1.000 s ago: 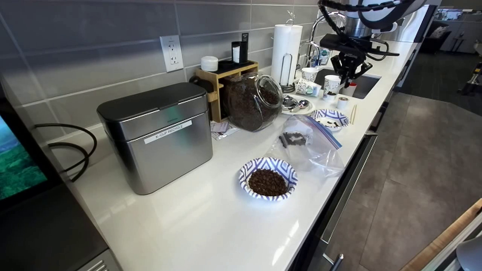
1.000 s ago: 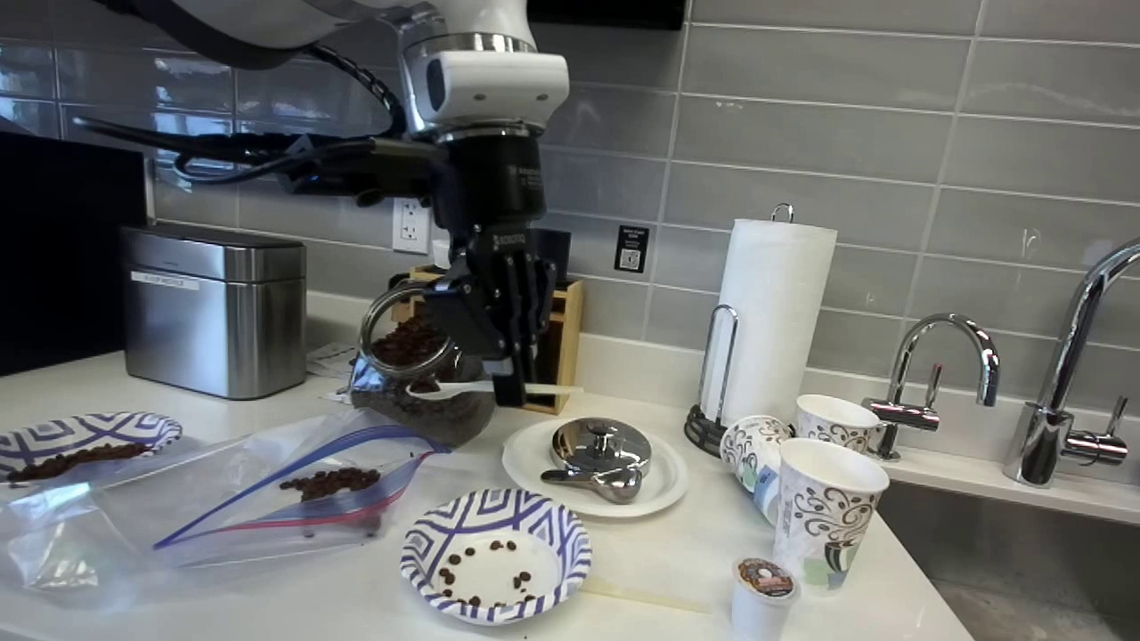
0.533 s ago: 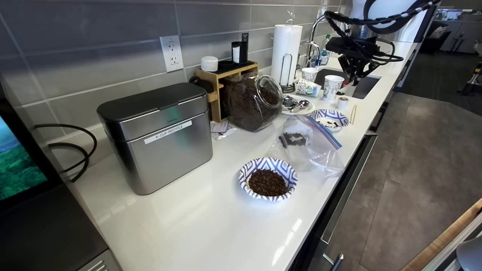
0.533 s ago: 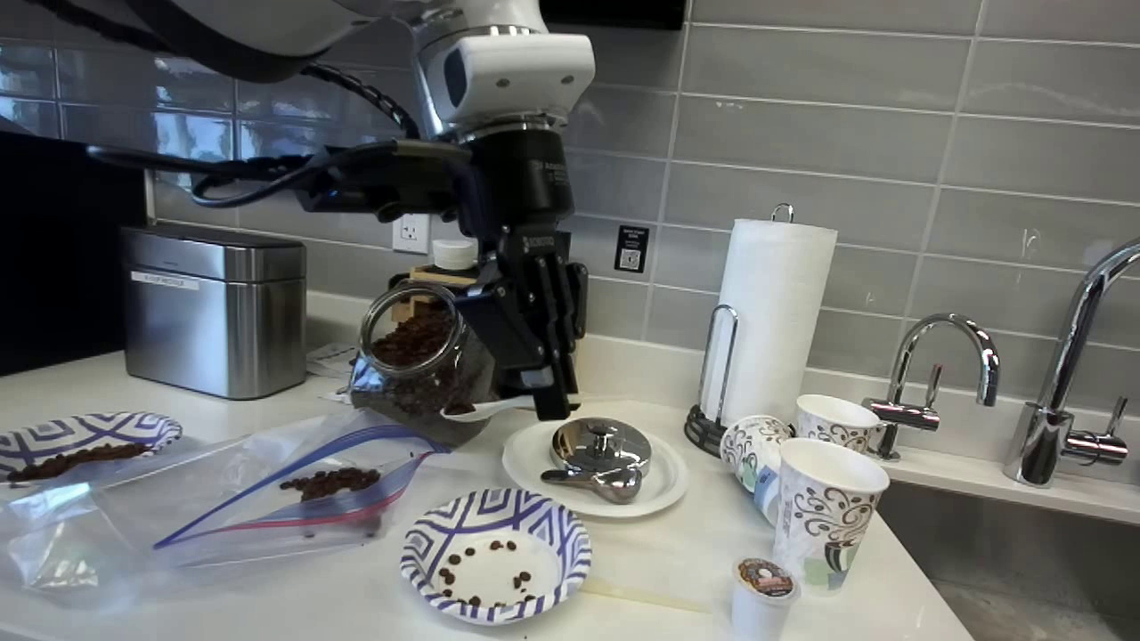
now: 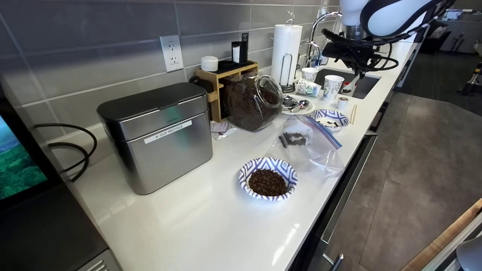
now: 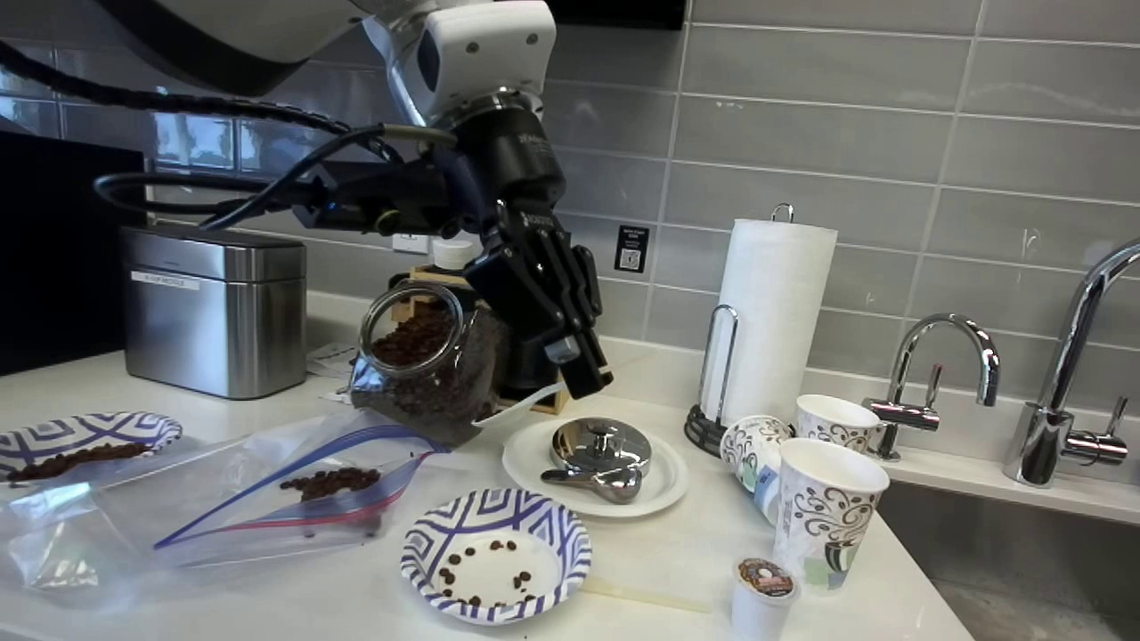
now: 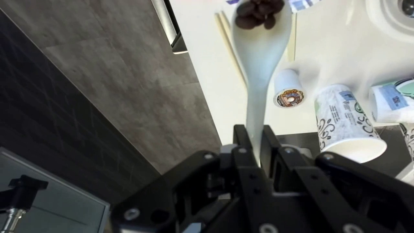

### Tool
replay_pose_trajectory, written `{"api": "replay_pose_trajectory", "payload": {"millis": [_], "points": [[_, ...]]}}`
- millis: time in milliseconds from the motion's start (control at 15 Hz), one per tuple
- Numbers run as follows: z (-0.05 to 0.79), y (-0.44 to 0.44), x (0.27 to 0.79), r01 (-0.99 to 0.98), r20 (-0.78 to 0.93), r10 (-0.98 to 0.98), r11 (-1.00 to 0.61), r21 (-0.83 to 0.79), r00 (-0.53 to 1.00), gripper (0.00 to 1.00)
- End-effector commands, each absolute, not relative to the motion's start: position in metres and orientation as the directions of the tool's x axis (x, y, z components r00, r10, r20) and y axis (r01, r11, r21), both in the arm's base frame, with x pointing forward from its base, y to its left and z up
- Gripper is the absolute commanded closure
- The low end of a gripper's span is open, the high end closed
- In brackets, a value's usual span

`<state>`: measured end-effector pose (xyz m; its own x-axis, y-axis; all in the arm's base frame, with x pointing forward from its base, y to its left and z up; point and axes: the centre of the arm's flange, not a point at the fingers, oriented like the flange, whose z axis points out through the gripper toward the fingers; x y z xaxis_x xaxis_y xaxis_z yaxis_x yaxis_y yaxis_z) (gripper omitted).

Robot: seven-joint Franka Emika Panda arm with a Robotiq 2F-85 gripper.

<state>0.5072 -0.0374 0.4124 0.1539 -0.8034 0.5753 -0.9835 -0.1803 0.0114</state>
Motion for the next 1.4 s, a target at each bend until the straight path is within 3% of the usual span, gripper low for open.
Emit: {"api": "replay_pose_trajectory", "payload": {"millis": [0,1333], "points": [[0.409,-0.027,0.515,-0.985,0.647,-0.747,-0.169,0.044,0.157,0.97],[0.408,0.008,0.530,-0.992,0.874,-0.469,-0.087,0.096,0.126,0.97]]}}
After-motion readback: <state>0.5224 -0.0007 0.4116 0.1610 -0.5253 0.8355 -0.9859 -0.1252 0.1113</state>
